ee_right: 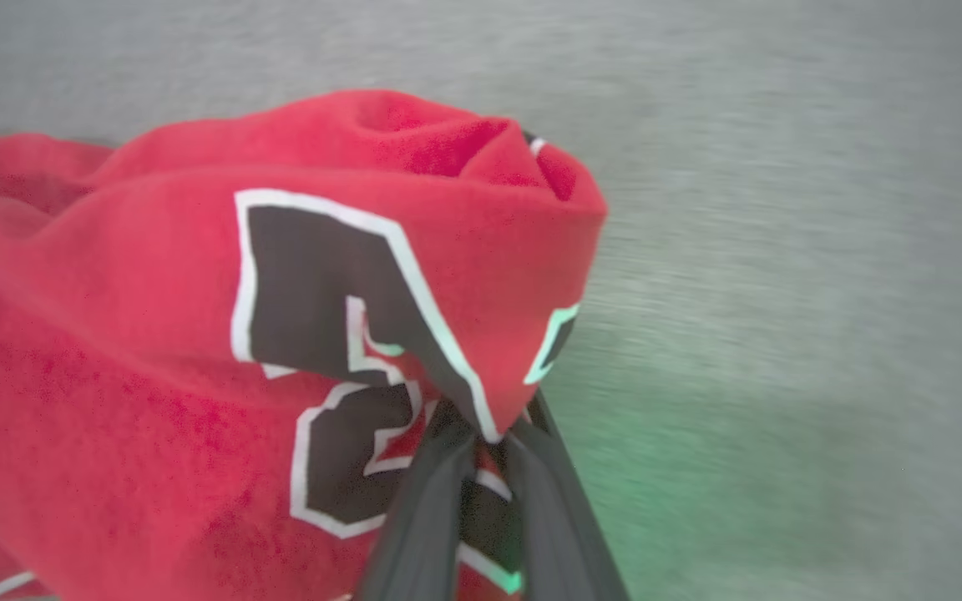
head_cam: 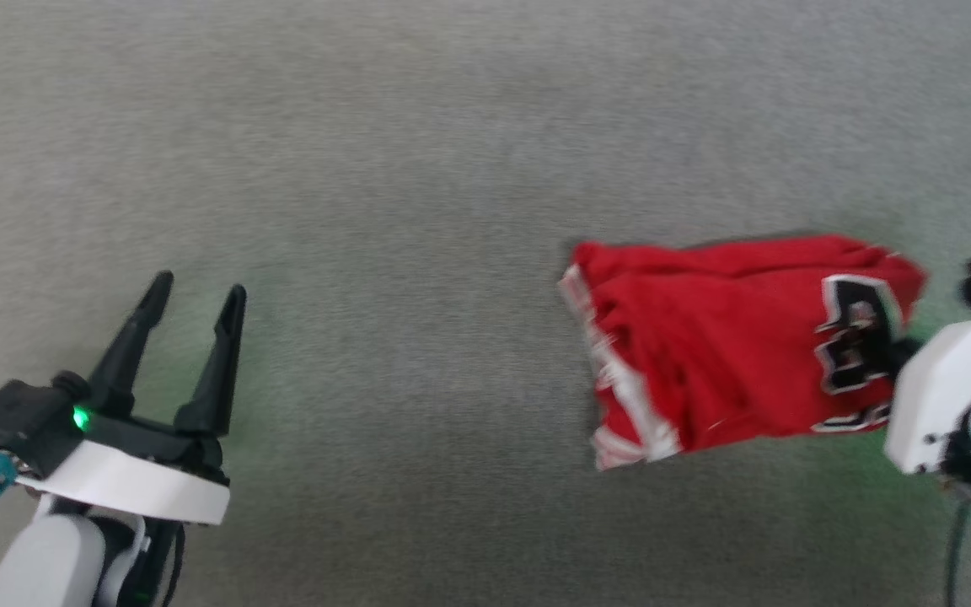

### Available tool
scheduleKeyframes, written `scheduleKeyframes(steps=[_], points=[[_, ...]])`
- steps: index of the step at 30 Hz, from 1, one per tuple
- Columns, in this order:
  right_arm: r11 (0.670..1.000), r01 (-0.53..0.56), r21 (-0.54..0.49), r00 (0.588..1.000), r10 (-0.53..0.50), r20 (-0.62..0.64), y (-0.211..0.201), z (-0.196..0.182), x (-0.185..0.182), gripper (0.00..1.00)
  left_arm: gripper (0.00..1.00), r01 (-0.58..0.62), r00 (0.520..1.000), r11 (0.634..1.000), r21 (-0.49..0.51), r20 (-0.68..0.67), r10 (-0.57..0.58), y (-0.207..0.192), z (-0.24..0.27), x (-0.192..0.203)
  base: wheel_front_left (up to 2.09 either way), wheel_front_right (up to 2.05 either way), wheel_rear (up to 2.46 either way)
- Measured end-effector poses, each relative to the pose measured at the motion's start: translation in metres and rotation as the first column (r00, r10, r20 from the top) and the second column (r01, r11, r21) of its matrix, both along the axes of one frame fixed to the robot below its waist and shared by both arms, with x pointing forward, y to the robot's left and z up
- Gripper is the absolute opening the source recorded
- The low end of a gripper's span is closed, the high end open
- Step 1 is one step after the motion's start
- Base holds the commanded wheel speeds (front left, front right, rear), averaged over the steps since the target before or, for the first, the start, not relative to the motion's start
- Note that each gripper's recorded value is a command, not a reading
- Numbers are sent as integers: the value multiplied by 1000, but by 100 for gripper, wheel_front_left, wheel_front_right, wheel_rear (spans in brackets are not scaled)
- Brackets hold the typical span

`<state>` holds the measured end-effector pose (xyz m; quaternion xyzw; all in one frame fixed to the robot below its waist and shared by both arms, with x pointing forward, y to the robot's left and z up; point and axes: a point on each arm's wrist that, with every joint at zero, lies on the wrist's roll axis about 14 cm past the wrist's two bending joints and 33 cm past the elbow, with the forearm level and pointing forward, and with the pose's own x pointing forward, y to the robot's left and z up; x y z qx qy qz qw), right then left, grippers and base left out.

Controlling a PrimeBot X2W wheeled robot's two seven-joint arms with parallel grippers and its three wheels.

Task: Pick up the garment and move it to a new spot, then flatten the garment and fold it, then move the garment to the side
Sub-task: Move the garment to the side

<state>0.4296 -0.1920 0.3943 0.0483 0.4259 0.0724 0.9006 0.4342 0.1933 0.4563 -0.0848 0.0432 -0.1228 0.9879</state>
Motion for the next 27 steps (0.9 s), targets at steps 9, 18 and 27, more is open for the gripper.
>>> scheduleKeyframes(steps=[9, 18, 27], points=[[915, 380, -134, 921, -360, 151, -129, 33, -13, 0, 100, 169, 981, 985, 26, 87, -171, -40, 8, 50, 0, 0, 0], [705, 638, -311, 769, -560, 308, -239, 45, -9, 0, 100, 293, 939, 953, 71, 167, -301, -63, -3, 108, 0, 0, 0], [608, 680, -409, 733, -549, 402, -270, 38, 16, 0, 100, 315, 931, 946, 75, 171, -323, -65, -21, 127, 0, 0, 0]])
